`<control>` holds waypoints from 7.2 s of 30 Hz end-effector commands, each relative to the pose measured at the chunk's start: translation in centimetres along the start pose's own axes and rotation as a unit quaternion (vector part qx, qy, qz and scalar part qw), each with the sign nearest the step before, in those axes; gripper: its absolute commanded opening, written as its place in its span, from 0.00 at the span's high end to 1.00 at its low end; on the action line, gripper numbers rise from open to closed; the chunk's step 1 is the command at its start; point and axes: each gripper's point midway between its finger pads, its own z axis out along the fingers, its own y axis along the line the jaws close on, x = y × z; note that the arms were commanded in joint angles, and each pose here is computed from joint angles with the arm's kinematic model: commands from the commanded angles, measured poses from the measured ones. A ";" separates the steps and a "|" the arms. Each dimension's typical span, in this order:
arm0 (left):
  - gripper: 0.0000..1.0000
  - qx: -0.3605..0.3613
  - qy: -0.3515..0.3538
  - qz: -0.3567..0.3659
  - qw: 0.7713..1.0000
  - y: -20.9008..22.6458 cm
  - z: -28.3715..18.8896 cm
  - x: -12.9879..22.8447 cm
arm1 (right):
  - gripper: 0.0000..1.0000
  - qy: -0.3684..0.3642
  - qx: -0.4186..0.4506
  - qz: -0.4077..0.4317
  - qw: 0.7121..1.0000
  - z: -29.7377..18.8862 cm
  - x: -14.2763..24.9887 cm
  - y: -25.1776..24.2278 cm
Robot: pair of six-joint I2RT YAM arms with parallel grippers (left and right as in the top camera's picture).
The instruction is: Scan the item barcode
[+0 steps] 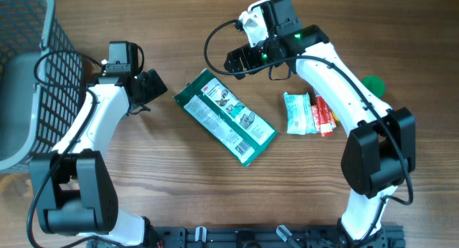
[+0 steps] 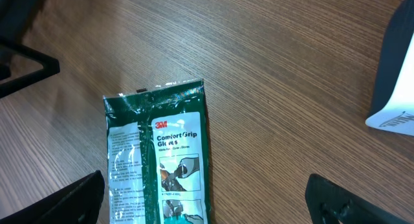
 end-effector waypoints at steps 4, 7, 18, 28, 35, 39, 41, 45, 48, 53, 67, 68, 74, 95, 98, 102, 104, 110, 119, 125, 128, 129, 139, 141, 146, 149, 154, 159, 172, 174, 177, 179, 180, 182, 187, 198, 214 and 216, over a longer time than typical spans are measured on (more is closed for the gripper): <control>0.00 -0.007 -0.006 0.004 1.000 0.3 -0.1 -0.2 | 0.00 -0.010 0.001 0.000 1.000 -0.8 -0.5 0.2; 0.00 -0.007 -0.006 0.004 1.000 0.3 -0.1 -0.2 | 0.00 -0.056 0.004 -0.018 0.998 -4.9 -2.6 1.7; 0.00 -0.007 -0.006 0.004 1.000 0.3 -0.1 -0.2 | 0.00 -0.252 0.018 -0.095 0.963 -23.9 -6.8 8.8; 0.00 -0.007 -0.006 0.004 1.000 0.3 -0.1 -0.2 | 0.00 -0.375 0.126 -0.180 0.901 -38.6 -3.2 12.1; 0.00 -0.007 -0.006 0.004 1.000 0.3 -0.1 -0.2 | 0.00 -0.403 0.155 -0.224 0.874 -44.7 2.9 14.7; 0.00 -0.007 -0.006 0.004 1.000 0.3 -0.1 -0.2 | 0.00 -0.396 0.158 -0.228 0.876 -45.2 6.7 15.1; 0.00 -0.007 -0.006 0.004 1.000 0.3 -0.1 -0.2 | 0.00 -0.403 0.163 -0.226 0.872 -44.9 8.4 14.9; 0.00 -0.007 -0.006 0.004 1.000 0.3 -0.1 -0.2 | 0.00 -0.435 0.181 -0.227 0.853 -43.0 10.3 13.8; 0.00 -0.007 -0.006 0.004 1.000 0.3 -0.1 -0.2 | 0.00 -0.477 0.195 -0.240 0.823 -41.7 10.7 13.1; 0.00 -0.007 -0.006 0.004 1.000 0.3 -0.1 -0.2 | 0.00 -0.534 0.205 -0.284 0.769 -38.6 11.5 11.9; 0.00 -0.007 -0.006 0.004 1.000 0.3 -0.1 -0.2 | 0.00 -0.666 0.261 -0.039 0.698 -33.1 16.1 1.3; 0.00 -0.007 -0.006 0.004 1.000 0.3 -0.1 -0.2 | 0.00 -0.664 0.262 -0.036 0.700 -32.4 16.4 0.8; 0.00 -0.007 -0.006 0.004 1.000 0.3 -0.1 -0.2 | 0.00 -0.615 0.263 -0.006 0.743 -27.7 17.7 -1.5; 0.00 -0.007 -0.006 0.004 1.000 0.3 -0.1 -0.2 | 0.00 -0.467 0.276 -0.031 0.839 -20.5 20.7 -3.2; 0.00 -0.007 -0.006 0.004 1.000 0.3 -0.1 -0.2 | 0.00 -0.468 0.276 -0.031 0.839 -20.5 20.7 -3.2; 0.00 -0.007 -0.006 0.004 1.000 0.3 -0.1 -0.2 | 0.00 -0.467 0.276 -0.031 0.839 -20.5 20.7 -3.2; 0.00 -0.007 -0.006 0.004 1.000 0.3 -0.1 -0.2 | 0.00 -0.467 0.276 -0.031 0.839 -20.5 20.7 -3.2; 0.00 -0.007 -0.006 0.004 1.000 0.3 -0.1 -0.2 | 0.00 -0.468 0.276 -0.031 0.839 -20.5 20.7 -3.2; 0.00 -0.005 -0.010 0.004 1.000 0.3 -0.4 -0.4 | 0.00 -0.467 0.276 -0.031 0.839 -20.5 20.7 -3.2; 0.00 0.049 -0.098 -0.006 0.994 -0.6 -7.3 -3.0 | 0.00 -0.467 0.276 -0.031 0.839 -20.5 20.7 -3.2; 0.00 0.097 -0.178 -0.015 0.979 -0.8 -14.0 -4.3 | 0.00 -0.467 0.276 -0.031 0.839 -20.5 20.7 -3.2; 0.00 0.107 -0.194 -0.017 0.975 -0.7 -15.4 -4.5 | 0.00 -0.467 0.276 -0.031 0.839 -20.5 20.7 -3.2; 0.00 0.220 -0.380 -0.037 0.898 2.1 -31.6 -2.5 | 0.00 -0.468 0.276 -0.031 0.839 -20.5 20.7 -3.2; 0.00 0.230 -0.396 -0.039 0.888 2.6 -33.0 -1.9 | 0.00 -0.467 0.276 -0.031 0.839 -20.5 20.7 -3.2; 0.00 0.249 -0.423 -0.040 0.870 4.7 -36.0 1.2 | 0.00 -0.467 0.276 -0.031 0.839 -20.5 20.7 -3.2; 0.00 0.238 -0.440 -0.052 0.864 6.1 -36.8 2.1 | 0.00 -0.467 0.276 -0.031 0.839 -20.5 20.7 -3.2; 0.00 0.253 -0.468 -0.057 0.845 7.6 -38.2 4.1 | 0.00 -0.467 0.276 -0.031 0.839 -20.5 20.7 -3.2; 0.00 0.239 -0.445 -0.054 0.861 9.1 -35.4 7.0 | 0.00 -0.467 0.276 -0.031 0.839 -20.5 20.7 -3.2; 0.00 0.321 -0.541 -0.062 0.775 8.3 -34.1 7.2 | 0.00 -0.467 0.276 -0.031 0.840 -20.5 20.7 -3.2; 0.00 0.346 -0.567 -0.059 0.745 7.7 -35.0 6.6 | 0.00 -0.467 0.276 -0.031 0.840 -20.5 20.7 -3.2; 0.00 0.384 -0.599 -0.047 0.702 6.6 -36.2 6.0 | 0.00 -0.467 0.276 -0.031 0.840 -20.5 20.7 -3.2; 0.00 0.404 -0.620 -0.042 0.672 6.1 -36.7 5.8 | 0.00 -0.467 0.276 -0.031 0.840 -20.5 20.7 -3.2; 0.00 0.415 -0.632 -0.039 0.653 5.9 -37.0 5.7 | 0.00 -0.467 0.276 -0.031 0.840 -20.5 20.7 -3.2; 0.00 0.426 -0.648 -0.037 0.630 5.6 -36.5 5.6 | 0.00 -0.467 0.276 -0.031 0.840 -20.5 20.7 -3.2; 0.00 0.425 -0.635 -0.029 0.645 4.7 -32.4 5.4 | 0.00 -0.467 0.276 -0.031 0.840 -20.5 20.7 -3.2; 0.00 0.378 -0.572 -0.029 0.727 4.2 -22.0 5.4 | 0.00 -0.467 0.276 -0.031 0.840 -20.5 20.7 -3.2; 0.00 0.233 -0.488 0.130 0.831 4.4 -13.3 7.9 | 0.00 -0.467 0.276 -0.031 0.840 -20.5 20.7 -3.2; 0.00 0.225 -0.495 0.171 0.822 4.0 -13.4 8.1 | 0.00 -0.467 0.276 -0.031 0.840 -20.5 20.7 -3.2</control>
